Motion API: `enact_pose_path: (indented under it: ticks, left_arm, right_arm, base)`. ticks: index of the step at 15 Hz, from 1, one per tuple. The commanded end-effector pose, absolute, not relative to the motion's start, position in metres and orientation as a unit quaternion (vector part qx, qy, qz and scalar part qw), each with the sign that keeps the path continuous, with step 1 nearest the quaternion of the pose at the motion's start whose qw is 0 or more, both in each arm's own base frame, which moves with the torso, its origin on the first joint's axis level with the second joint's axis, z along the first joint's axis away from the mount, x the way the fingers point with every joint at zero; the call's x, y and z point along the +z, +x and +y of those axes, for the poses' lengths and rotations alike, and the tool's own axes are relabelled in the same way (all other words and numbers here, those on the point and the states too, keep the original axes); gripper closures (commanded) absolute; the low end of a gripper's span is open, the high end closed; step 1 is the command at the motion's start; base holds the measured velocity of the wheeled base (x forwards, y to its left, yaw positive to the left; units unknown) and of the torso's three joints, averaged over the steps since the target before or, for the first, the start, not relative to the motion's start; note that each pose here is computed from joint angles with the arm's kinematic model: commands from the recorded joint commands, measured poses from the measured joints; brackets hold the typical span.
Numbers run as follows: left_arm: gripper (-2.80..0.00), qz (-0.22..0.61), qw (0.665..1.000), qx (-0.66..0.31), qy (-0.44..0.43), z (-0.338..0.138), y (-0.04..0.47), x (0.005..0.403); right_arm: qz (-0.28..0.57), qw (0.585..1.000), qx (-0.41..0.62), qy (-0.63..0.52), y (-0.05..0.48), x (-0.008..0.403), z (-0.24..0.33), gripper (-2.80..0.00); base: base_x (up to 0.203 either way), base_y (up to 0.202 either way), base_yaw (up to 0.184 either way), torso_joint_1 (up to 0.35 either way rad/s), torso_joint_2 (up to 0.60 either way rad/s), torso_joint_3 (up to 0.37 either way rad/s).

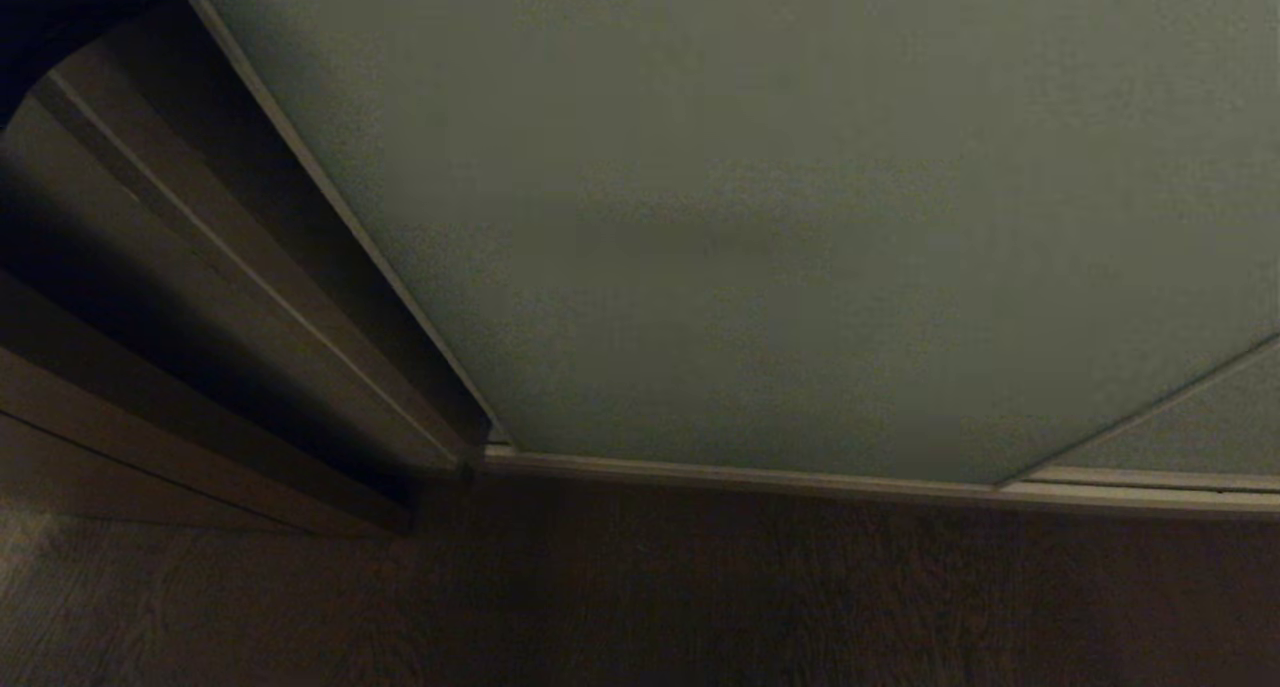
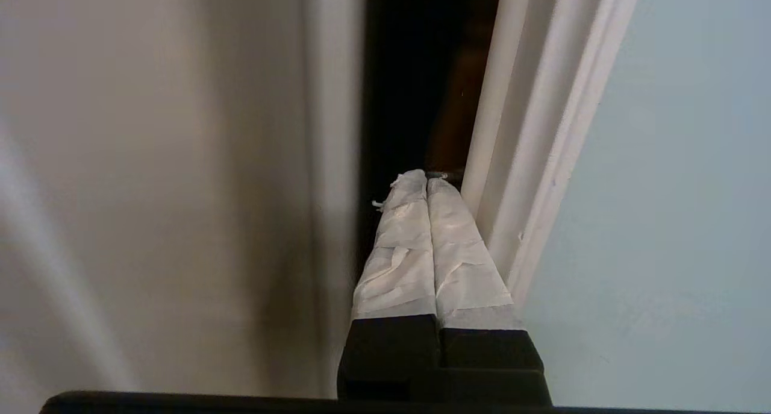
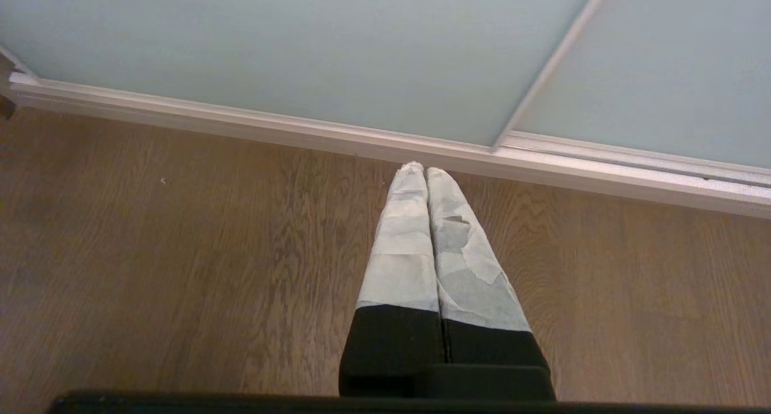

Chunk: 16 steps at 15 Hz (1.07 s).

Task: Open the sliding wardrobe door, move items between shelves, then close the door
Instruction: Open the door

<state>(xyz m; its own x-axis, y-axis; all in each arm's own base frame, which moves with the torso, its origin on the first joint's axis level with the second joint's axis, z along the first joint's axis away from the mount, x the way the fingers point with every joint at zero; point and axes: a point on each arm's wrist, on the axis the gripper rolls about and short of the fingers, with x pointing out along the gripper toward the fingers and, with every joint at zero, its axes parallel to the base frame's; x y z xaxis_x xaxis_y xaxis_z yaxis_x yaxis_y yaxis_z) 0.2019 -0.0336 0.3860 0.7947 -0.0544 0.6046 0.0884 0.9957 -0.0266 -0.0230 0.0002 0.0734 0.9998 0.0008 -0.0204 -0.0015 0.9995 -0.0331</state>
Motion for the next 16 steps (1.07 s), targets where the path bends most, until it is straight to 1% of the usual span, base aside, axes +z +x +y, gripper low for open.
enact_pose_path:
  ticks: [1, 7, 11, 16]
  left_arm:
    - [0.0, -0.312, 0.948, -0.057, -0.031, -0.043, 0.208, 0.383]
    - [0.0, -0.296, 0.947, -0.115, -0.047, -0.08, 0.236, 0.379]
    - [0.0, -0.287, 0.94, -0.172, -0.063, -0.115, 0.239, 0.376]
    - [0.0, -0.256, 0.93, -0.251, -0.076, -0.167, 0.237, 0.36]
  right_arm:
    - [0.011, 1.0, 0.001, -0.017, -0.023, 0.073, 0.0, 0.0]
    - [0.011, 1.0, 0.001, -0.017, -0.023, 0.073, 0.0, 0.0]
    - [0.01, 1.0, 0.001, -0.017, -0.023, 0.073, 0.0, 0.0]
    - [0.01, 1.0, 0.001, -0.017, -0.023, 0.074, 0.0, 0.0]
  base:
    - [0.0, 0.0, 0.0, 0.0, 0.0, 0.0]
    - [0.0, 0.0, 0.0, 0.0, 0.0, 0.0]
    - [0.0, 0.0, 0.0, 0.0, 0.0, 0.0]
    - [0.0, 0.0, 0.0, 0.0, 0.0, 0.0]
